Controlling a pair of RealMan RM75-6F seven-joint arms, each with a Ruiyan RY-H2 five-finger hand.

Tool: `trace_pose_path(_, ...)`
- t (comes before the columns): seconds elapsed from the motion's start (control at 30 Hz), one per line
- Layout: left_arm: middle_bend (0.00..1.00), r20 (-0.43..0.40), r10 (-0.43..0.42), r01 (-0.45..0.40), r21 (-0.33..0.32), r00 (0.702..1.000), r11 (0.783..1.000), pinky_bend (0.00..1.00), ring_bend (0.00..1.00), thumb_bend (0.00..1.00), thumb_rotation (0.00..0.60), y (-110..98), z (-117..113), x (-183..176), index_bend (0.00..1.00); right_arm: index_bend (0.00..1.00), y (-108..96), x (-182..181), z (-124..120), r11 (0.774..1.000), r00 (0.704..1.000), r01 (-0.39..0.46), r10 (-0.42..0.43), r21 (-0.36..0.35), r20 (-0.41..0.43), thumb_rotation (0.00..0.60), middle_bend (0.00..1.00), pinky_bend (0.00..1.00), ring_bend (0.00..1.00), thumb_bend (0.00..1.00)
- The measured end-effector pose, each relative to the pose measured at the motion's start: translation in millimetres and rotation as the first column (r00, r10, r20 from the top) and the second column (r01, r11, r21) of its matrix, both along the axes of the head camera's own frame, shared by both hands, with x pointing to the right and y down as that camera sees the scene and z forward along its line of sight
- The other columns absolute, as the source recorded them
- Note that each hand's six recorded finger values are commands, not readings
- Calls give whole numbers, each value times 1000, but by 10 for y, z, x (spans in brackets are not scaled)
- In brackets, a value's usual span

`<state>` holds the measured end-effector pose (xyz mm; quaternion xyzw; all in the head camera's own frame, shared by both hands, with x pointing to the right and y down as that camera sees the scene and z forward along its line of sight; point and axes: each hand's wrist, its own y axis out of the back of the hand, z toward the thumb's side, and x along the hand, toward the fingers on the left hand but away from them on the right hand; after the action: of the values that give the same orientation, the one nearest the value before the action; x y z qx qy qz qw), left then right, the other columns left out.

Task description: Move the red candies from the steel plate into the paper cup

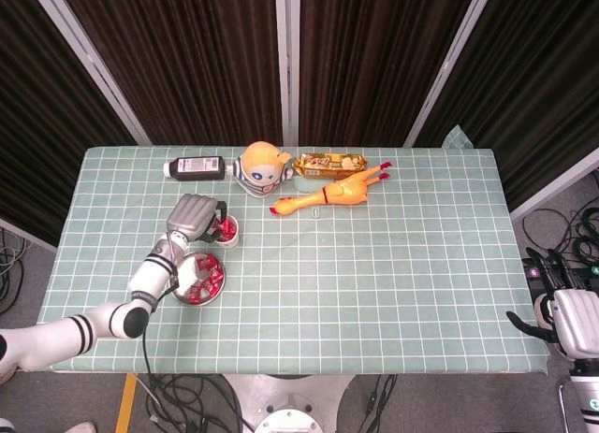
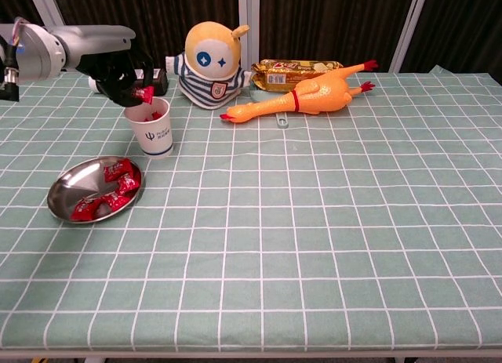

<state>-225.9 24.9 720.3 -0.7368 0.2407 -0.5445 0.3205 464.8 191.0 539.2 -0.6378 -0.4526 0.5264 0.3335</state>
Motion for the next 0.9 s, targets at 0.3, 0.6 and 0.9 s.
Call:
trace_pose_path(0.3, 883, 3, 11, -11, -23, 1000, 1000, 982, 813, 416, 600, 112, -107, -38, 373, 41, -4, -27, 2, 1000, 1000, 9, -9, 2, 8, 600, 208, 199, 10, 79)
trace_pose_path(0.6, 883, -62, 31, -28, 49, 998, 998, 982, 812, 416, 600, 410, -474, -252, 409, 41, -17, -74, 1, 1000, 1000, 28, -29, 3, 13, 600, 208, 199, 10, 80)
trace_pose_path(0.9, 884, -63, 128, -131, -50, 990, 990, 982, 812, 416, 600, 1043, -372, -402, 416, 41, -3, -80, -4, 1000, 1000, 28, -28, 3, 12, 600, 205, 201, 10, 79)
